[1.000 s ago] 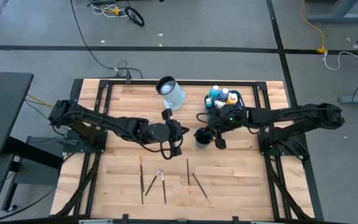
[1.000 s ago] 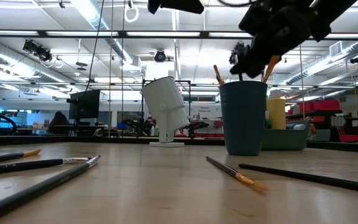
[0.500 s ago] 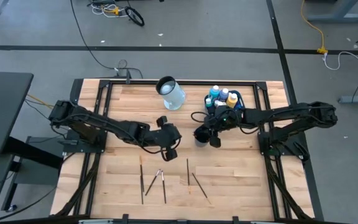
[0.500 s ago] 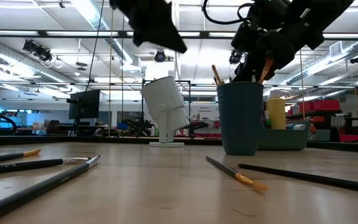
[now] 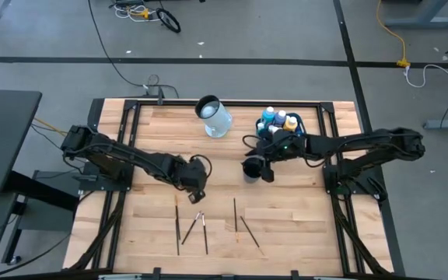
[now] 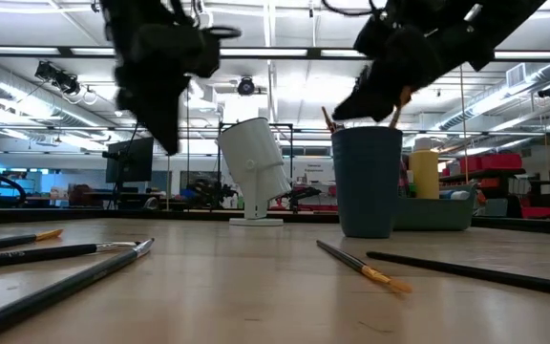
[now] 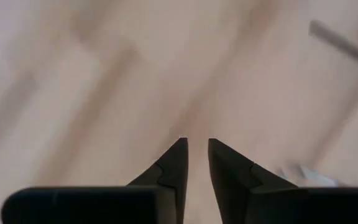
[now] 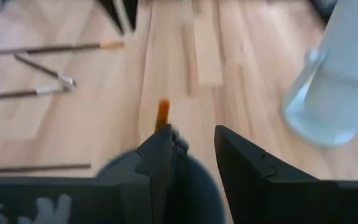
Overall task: Pick & Place Paint Supplies
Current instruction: Put the gold paintbrush into the blue cup
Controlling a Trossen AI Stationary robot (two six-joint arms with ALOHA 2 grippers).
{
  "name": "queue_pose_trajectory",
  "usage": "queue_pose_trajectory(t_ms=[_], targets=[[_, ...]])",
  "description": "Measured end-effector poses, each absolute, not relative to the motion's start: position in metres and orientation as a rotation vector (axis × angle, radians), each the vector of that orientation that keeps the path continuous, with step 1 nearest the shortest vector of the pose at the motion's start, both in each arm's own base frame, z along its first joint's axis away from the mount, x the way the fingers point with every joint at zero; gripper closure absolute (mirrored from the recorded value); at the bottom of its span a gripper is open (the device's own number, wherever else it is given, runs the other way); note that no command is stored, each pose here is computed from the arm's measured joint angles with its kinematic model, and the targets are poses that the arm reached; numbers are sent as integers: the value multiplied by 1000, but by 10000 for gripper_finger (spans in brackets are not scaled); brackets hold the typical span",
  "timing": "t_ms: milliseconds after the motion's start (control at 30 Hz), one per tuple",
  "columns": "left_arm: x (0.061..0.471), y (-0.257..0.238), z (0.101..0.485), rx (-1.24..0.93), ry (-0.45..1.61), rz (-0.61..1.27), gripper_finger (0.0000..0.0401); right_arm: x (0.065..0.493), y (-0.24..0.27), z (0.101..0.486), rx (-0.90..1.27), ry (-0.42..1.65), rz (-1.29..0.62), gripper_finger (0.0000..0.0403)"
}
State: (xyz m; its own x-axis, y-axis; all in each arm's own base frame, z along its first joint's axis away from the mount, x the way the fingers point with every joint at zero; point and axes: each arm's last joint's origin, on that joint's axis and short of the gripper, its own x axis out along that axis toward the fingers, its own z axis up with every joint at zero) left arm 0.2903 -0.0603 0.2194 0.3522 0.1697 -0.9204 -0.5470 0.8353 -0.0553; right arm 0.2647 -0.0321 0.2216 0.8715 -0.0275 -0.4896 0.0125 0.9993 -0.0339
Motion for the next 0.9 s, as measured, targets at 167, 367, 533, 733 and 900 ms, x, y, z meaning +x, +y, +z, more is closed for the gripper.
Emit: queue_pose_trajectory(t_ms=[167,367,533,733,900], targets=[[277,-73,203,-646,1235,510,316,261,-32,242,-46,379,-27,279],[250,-75,166,-836,1301,745,316,259,-31,252,-54,309,-30,281],[238,-72,140,-923,1282,781,323,259,-31,251,-108,314,-21,284],[235,-71,133,-967,1264,781,328,260,-31,254,-172,283,-14,284],[235,-71,133,-931,1277,751,336,261,-31,255,-191,275,-12,284]])
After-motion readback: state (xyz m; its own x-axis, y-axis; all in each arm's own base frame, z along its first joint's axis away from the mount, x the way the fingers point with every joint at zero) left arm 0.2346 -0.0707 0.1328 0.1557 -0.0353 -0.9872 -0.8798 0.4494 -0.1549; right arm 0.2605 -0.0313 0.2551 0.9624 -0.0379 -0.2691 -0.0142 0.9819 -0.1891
